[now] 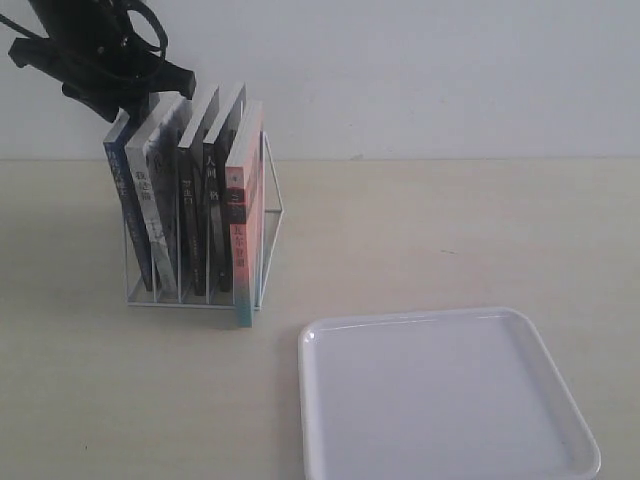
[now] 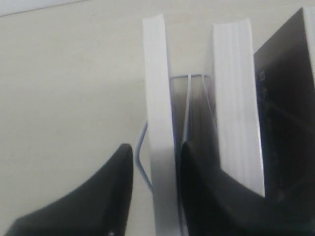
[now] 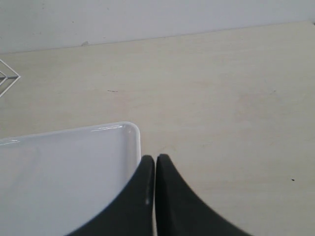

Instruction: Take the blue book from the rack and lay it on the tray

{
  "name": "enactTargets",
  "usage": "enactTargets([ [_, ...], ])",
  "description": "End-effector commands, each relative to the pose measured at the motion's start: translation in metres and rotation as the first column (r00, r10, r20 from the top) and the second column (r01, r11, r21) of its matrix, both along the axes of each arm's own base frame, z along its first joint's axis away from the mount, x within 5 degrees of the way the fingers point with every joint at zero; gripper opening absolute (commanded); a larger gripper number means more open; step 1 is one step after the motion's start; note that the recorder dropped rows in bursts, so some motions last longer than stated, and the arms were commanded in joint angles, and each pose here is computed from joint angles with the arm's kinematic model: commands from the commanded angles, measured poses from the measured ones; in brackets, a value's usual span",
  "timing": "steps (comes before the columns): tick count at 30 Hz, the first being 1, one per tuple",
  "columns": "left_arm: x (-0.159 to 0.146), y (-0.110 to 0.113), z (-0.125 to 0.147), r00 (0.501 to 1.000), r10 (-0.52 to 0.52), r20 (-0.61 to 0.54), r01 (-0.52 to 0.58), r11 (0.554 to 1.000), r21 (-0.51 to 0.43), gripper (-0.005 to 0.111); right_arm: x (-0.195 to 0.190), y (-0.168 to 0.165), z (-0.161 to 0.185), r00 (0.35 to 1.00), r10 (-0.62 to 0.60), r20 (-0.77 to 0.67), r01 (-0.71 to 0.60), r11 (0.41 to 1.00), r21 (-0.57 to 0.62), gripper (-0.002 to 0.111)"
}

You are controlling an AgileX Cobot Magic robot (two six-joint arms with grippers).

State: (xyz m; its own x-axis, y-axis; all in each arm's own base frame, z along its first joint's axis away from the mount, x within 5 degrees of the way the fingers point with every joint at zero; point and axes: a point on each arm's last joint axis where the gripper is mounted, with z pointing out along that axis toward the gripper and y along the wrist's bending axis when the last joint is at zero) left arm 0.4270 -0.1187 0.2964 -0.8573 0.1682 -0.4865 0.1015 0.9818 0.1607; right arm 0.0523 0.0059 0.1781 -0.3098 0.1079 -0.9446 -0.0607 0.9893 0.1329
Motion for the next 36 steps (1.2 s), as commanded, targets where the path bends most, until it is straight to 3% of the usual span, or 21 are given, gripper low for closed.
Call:
enactTargets([
  [1,0.002,-0.002,-0.002,1.0,0.018,0.005,-0.018,1.0,-0.021,0.021,0.0,0.0,0.001,1.0,0.002,0.013,-0.002,1.0,-0.011,0.0],
  [9,0.002,-0.001,-0.002,1.0,0.023,0.003,-0.023,0.999,-0.023,0.019,0.0,0.0,0.001,1.0,0.002,0.013,-0.002,1.0,-0.011,0.0],
  [12,0.0,-0.001,0.001,1.0,0.029,0.003,-0.029,0.999,-0.025,0.013,0.0,0.0,0.001,1.0,0.002,0.013,-0.002,1.0,-0.011,0.0],
  [14,-0.002,0.0,0.006,0.999,0.029,0.014,-0.029,0.999,-0.027,0.005,0.0,0.0,0.001,1.0,0.002,0.013,-0.002,1.0,-0.011,0.0],
  [19,-0.01,0.003,0.026,0.998,0.029,0.06,-0.026,0.999,-0.044,0.005,0.0,0.0,0.001,1.0,0.002,0.013,-0.002,1.0,-0.011,0.0],
  [31,-0.051,0.014,0.102,0.971,0.048,0.236,-0.015,0.99,-0.138,0.005,0.0,0.0,0.001,1.0,0.002,0.013,-0.002,1.0,-0.011,0.0],
  [36,-0.094,0.028,0.157,0.928,0.062,0.367,0.01,0.982,-0.191,0.005,0.0,0.0,0.001,1.0,0.002,0.013,-0.002,1.0,-0.011,0.0],
])
